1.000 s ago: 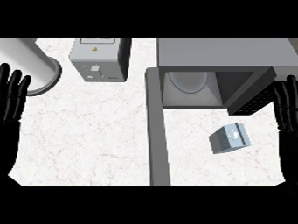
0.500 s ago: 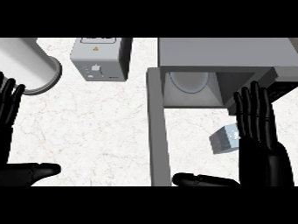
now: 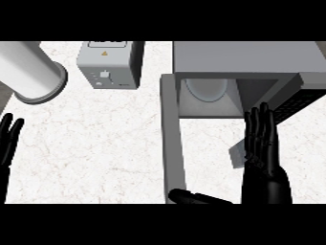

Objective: Pick up the milk, place it into the microwave and close the microwave

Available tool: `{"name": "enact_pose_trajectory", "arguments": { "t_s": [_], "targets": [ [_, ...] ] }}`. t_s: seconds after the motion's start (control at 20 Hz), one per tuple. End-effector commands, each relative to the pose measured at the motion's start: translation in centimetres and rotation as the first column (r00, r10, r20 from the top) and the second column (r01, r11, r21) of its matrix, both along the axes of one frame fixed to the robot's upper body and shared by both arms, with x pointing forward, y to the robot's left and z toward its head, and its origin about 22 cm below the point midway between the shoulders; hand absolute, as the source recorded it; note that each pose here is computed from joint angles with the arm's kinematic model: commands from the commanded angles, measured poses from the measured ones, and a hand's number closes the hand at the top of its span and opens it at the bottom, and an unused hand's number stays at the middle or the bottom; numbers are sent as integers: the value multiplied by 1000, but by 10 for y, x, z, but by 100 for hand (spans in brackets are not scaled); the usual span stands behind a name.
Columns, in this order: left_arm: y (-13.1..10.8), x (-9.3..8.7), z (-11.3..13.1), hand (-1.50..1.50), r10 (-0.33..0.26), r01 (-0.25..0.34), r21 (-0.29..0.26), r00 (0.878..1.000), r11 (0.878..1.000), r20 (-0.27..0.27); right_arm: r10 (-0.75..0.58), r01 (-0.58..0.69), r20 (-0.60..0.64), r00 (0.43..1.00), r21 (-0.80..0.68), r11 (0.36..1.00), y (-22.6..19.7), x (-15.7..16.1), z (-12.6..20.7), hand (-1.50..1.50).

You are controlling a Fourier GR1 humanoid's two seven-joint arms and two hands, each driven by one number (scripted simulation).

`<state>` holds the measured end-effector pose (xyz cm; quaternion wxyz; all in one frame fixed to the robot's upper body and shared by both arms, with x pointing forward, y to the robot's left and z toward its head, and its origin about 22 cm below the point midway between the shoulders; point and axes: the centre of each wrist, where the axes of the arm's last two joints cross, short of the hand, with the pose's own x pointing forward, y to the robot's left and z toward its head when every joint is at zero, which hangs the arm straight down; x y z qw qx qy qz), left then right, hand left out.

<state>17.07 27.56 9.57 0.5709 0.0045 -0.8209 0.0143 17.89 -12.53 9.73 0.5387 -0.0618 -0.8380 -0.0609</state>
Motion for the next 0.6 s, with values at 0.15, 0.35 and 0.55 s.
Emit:
{"name": "enact_pose_trajectory", "arguments": {
  "t_s": [0.15,0.35,0.55],
  "targets": [
    [12,-29,0,-150,-4,4,10,1000,1000,-9,-170,171,19,985,-85,982,-1,2,-14,-150],
    [5,-49,-7,-150,10,-10,5,1000,1000,10,-239,237,-7,971,-103,966,-14,10,-23,-150],
    [-3,-51,4,-150,11,-11,-4,1000,1000,-10,-276,273,-7,961,-121,955,-32,14,-35,-150]
  ]
}}
